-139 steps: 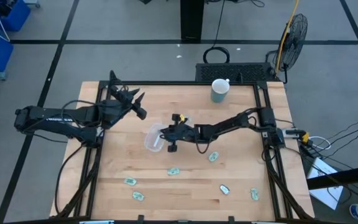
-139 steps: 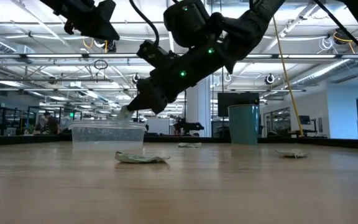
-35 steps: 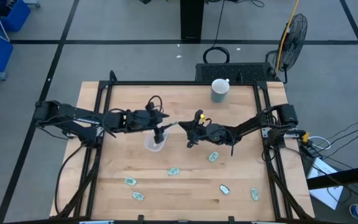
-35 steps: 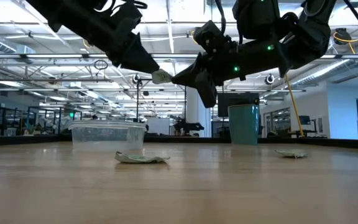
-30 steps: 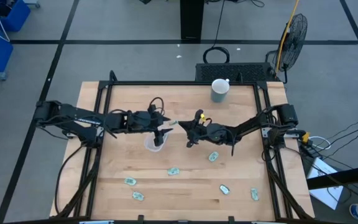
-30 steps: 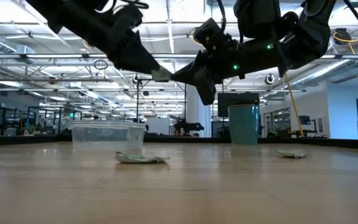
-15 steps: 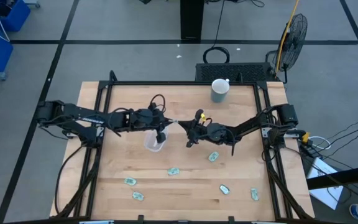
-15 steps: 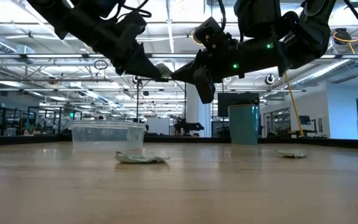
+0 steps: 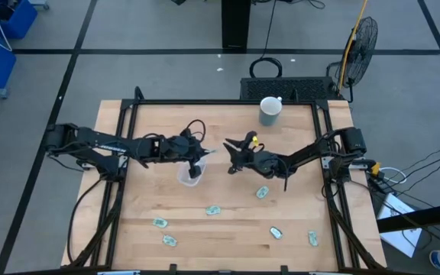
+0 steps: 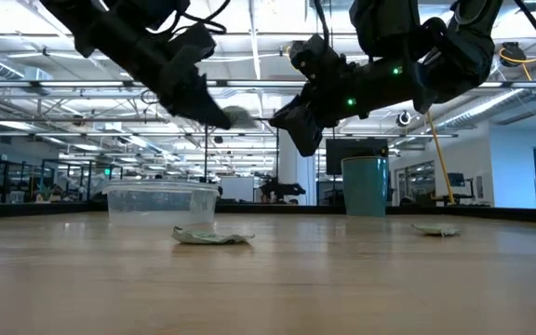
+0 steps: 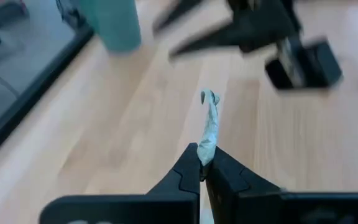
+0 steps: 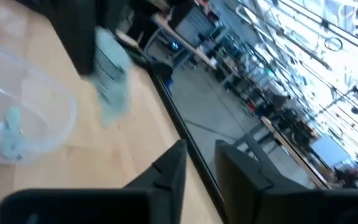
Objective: Pick and place Stevia / Truvia into bins
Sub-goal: Put the green stevia packet into the transparent bin
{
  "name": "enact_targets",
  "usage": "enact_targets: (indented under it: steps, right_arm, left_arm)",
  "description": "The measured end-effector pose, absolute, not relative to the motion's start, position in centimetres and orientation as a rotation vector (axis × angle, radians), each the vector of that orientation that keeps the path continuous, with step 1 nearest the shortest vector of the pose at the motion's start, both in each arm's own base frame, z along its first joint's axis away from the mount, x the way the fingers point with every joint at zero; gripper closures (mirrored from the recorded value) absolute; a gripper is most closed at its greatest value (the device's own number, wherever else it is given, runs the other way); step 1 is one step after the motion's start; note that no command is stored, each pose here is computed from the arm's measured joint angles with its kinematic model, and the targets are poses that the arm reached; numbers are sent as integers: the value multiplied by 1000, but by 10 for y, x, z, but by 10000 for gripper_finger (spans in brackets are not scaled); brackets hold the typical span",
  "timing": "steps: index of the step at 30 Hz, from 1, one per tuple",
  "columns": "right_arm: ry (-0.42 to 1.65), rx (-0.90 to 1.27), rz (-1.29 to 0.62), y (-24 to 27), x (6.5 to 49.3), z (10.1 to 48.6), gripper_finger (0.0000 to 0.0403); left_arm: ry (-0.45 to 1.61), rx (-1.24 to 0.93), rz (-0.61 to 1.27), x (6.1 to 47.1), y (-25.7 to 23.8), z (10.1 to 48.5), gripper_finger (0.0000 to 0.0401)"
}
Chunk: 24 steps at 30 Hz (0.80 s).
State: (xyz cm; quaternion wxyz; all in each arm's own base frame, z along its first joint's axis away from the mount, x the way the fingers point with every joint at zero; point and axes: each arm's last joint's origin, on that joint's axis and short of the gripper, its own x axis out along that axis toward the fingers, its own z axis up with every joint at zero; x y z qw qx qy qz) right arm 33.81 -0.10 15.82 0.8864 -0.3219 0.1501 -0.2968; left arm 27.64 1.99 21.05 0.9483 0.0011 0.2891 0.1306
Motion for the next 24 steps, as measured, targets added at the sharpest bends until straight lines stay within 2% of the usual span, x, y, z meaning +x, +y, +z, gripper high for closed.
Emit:
enact_targets:
  steps: [5,9,14,24]
  right_arm:
    - [399,-638,-652,-2,335,149,268]
    - [471,-624,-637,-2,333,140,248]
    - [486,-578,-636,-2,332,137,241]
    - [562,-595,-509,30,323,134,240]
  left_arm:
    - [807,-55,298,251,19,205,391]
    - [958,-212,346,229,16,204,387]
    - [1016,-391,318,225,13,200,359]
    - [1055,-347,293,239,13,182,351]
